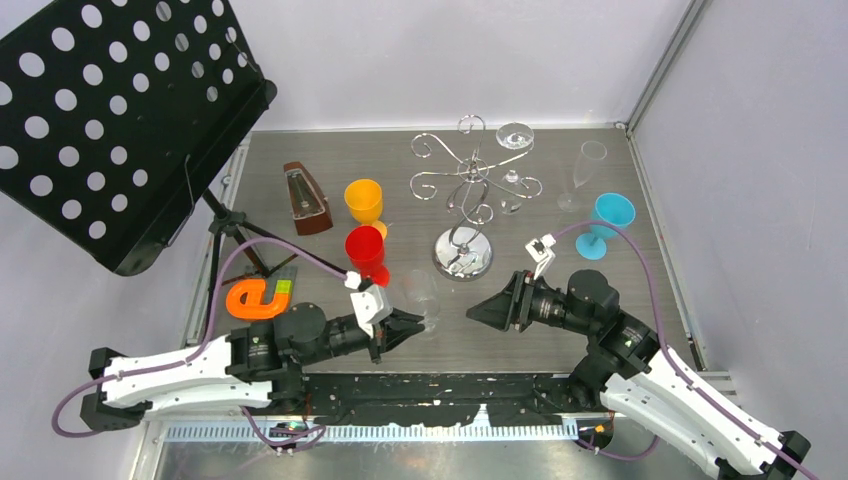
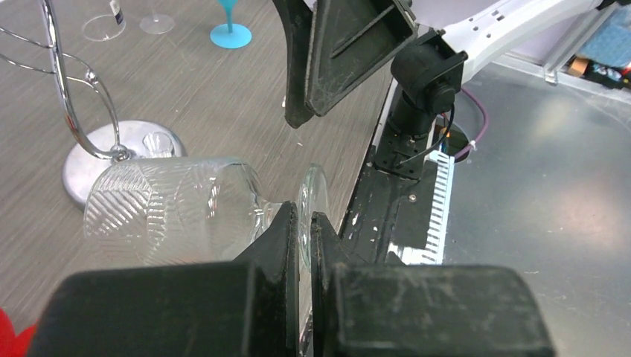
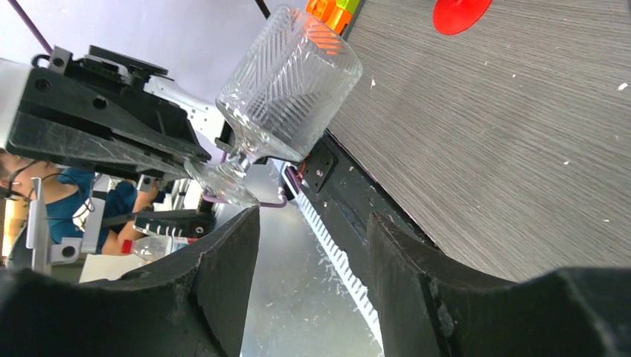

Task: Take the wine glass off the wine glass rack
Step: Place the wine glass at the center of the board, then pick up the wine glass at the center of the board.

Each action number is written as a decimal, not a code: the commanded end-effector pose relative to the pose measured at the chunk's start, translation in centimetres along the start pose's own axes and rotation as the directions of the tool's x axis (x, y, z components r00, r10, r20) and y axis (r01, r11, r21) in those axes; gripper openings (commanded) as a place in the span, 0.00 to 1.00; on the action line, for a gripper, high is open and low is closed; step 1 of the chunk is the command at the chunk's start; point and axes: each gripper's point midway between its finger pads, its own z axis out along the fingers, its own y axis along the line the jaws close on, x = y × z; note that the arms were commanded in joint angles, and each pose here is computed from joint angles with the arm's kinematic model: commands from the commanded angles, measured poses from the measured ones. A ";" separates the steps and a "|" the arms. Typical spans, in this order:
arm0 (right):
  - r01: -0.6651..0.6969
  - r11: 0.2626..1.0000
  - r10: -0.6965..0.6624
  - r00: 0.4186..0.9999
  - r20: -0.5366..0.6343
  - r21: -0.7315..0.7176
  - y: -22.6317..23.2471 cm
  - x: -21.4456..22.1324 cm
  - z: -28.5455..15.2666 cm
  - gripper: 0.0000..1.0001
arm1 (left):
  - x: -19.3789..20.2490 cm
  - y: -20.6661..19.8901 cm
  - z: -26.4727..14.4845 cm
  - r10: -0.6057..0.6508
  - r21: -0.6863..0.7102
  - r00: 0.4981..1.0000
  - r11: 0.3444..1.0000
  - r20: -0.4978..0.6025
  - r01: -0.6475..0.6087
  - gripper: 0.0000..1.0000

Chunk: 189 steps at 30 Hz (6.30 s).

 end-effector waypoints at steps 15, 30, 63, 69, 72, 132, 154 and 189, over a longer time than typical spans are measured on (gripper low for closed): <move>-0.084 0.991 0.088 0.995 0.036 -0.103 1.1 -0.4 1.2 0.60 | -3.0 0.3 0.4 0.196 -0.089 0.963 0.979 0.183 -0.182 0.00; -0.048 0.998 0.049 0.998 0.048 -0.034 -0.6 0.1 0.7 0.60 | 1.8 0.6 3.0 0.111 -0.105 0.990 0.989 0.090 -0.102 0.00; -0.017 1.000 0.016 0.998 0.061 0.016 -2.1 0.9 -0.4 0.60 | 13.4 0.5 6.6 -0.007 -0.109 0.990 0.994 -0.139 -0.008 0.00; -0.017 1.000 0.016 0.998 0.061 0.018 -2.2 1.0 -0.4 0.60 | 15.2 0.9 6.9 -0.003 -0.127 0.981 0.992 -0.194 -0.022 0.00; -0.015 1.000 0.014 0.998 0.060 0.019 -2.3 1.1 -0.5 0.60 | 16.1 1.0 7.0 -0.007 -0.136 0.974 0.990 -0.226 -0.024 0.00; -0.035 0.993 0.032 0.999 0.032 0.114 -6.0 2.6 1.0 0.63 | 13.8 2.0 4.9 -0.079 -0.257 0.946 0.966 -0.314 -0.004 0.43; -0.126 0.981 0.130 0.991 -0.022 0.147 -7.0 6.5 6.1 0.65 | 17.5 8.1 -1.6 -0.391 -0.676 0.860 0.733 -0.329 0.075 0.53; -0.304 0.929 0.310 0.951 0.005 0.213 -7.6 9.8 12.9 0.63 | 23.8 10.2 -0.4 -0.557 -0.700 0.737 0.696 -0.383 0.162 0.34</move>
